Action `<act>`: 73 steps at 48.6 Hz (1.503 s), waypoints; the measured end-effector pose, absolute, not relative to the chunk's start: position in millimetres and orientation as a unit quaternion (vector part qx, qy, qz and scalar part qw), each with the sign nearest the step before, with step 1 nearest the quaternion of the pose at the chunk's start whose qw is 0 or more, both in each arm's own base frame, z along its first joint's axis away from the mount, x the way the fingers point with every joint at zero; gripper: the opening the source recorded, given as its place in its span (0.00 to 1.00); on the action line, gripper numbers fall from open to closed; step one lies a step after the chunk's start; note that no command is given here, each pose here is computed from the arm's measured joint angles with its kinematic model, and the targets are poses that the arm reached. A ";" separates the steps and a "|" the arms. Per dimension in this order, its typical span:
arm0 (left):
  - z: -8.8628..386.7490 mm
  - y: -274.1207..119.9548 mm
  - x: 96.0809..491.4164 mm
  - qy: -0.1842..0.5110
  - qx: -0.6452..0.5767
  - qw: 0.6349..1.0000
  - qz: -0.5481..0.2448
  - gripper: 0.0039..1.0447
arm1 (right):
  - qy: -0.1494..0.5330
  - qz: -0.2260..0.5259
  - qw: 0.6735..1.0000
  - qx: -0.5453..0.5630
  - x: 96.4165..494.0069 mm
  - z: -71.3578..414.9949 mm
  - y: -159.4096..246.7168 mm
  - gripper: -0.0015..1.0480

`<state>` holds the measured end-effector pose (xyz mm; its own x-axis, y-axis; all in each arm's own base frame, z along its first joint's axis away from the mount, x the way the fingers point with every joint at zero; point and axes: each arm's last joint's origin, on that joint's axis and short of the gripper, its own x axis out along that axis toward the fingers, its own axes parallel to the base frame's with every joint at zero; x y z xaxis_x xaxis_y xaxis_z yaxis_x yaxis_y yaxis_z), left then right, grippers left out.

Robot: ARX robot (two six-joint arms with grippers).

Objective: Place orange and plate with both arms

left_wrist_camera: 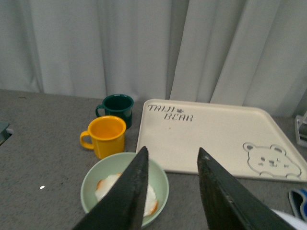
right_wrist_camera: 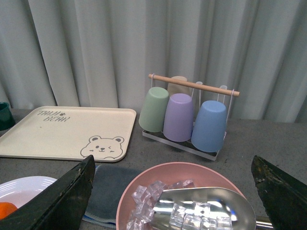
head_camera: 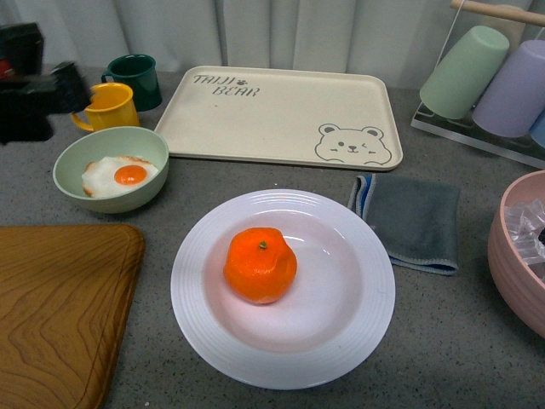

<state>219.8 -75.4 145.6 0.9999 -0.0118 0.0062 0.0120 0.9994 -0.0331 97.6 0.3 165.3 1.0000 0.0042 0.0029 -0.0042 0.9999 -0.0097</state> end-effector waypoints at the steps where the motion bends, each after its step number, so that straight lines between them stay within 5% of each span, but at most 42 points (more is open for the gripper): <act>1: 145.2 -71.8 216.2 0.000 -0.014 1.000 -0.006 0.29 | -0.001 0.002 1.000 -0.005 97.6 165.3 0.3 0.91; 8: 145.5 -48.3 195.1 0.012 -0.006 1.000 -0.003 0.03 | -0.001 0.002 1.000 -0.005 97.6 165.3 0.3 0.91; 40: 168.1 -0.6 139.4 -0.002 -0.004 1.000 0.002 0.03 | -0.001 0.002 1.000 -0.005 97.6 165.3 0.3 0.91; 73: 173.9 -0.3 112.4 -0.012 -0.004 1.000 -0.001 0.03 | -0.001 0.002 1.000 -0.005 97.6 165.3 0.3 0.91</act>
<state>112.4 -0.3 173.9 0.9997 -0.0023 0.0250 0.0025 1.0000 -0.0074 97.6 0.3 165.3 1.0000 0.0038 0.0029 -0.0038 0.9999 -0.0097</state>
